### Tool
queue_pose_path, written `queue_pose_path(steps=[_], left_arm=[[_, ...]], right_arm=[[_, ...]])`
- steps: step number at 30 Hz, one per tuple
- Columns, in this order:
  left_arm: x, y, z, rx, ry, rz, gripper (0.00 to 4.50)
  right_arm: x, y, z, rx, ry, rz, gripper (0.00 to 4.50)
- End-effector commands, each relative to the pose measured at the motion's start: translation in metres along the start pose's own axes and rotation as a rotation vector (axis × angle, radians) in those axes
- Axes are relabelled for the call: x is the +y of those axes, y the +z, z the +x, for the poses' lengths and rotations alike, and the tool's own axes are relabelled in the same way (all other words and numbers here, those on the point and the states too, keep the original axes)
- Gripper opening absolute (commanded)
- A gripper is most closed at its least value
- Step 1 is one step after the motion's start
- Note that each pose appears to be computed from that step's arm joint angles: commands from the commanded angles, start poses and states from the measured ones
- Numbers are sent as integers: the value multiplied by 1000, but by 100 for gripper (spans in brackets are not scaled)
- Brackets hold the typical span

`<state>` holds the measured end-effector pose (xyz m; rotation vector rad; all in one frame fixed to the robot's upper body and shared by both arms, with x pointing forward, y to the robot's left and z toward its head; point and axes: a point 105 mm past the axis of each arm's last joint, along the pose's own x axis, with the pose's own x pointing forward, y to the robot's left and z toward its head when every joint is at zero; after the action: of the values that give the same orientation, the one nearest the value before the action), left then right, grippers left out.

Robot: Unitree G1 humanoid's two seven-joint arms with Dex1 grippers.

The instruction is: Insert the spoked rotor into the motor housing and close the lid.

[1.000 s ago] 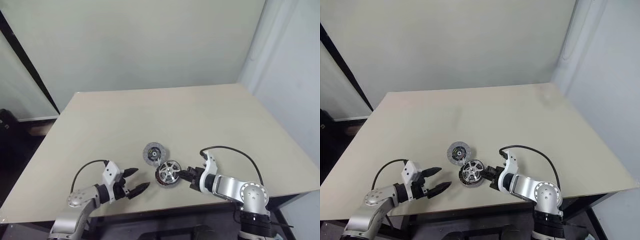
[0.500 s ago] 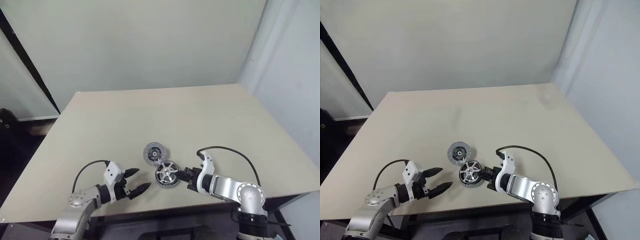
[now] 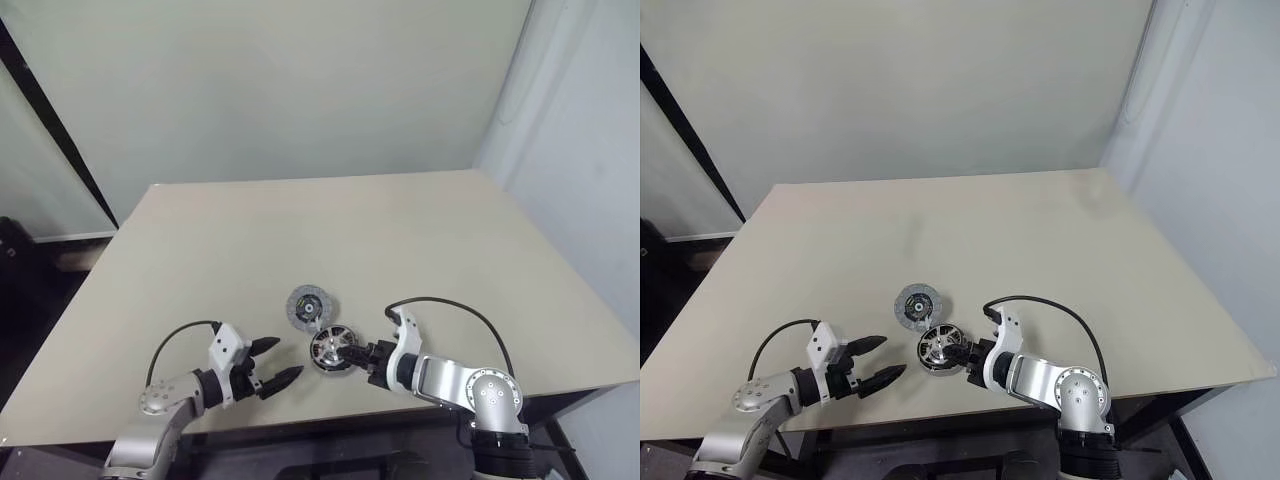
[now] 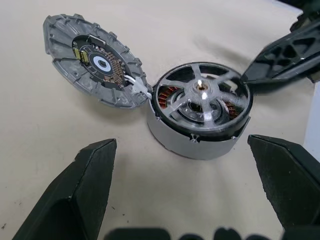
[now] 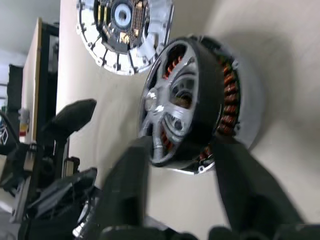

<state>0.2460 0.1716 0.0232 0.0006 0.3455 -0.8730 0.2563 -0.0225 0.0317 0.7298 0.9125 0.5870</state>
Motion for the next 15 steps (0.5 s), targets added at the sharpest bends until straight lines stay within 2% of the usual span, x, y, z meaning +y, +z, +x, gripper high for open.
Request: queue_pose_path(steps=[1, 2, 8, 12, 15], left_arm=[[-3, 13, 4, -28, -21, 45, 450], [-3, 13, 4, -29, -22, 45, 450], [-3, 13, 4, -31, -22, 43, 450], [-2, 13, 3, -29, -20, 43, 450], [-1, 14, 2, -30, -15, 44, 450]], right_arm=[[23, 7, -3, -43, 77, -26, 342], [24, 8, -5, -44, 79, -39, 379], [27, 17, -29, -61, 72, -156, 379], [16, 17, -43, -11, -35, -382, 379], [12, 23, -45, -29, -106, -669, 379]])
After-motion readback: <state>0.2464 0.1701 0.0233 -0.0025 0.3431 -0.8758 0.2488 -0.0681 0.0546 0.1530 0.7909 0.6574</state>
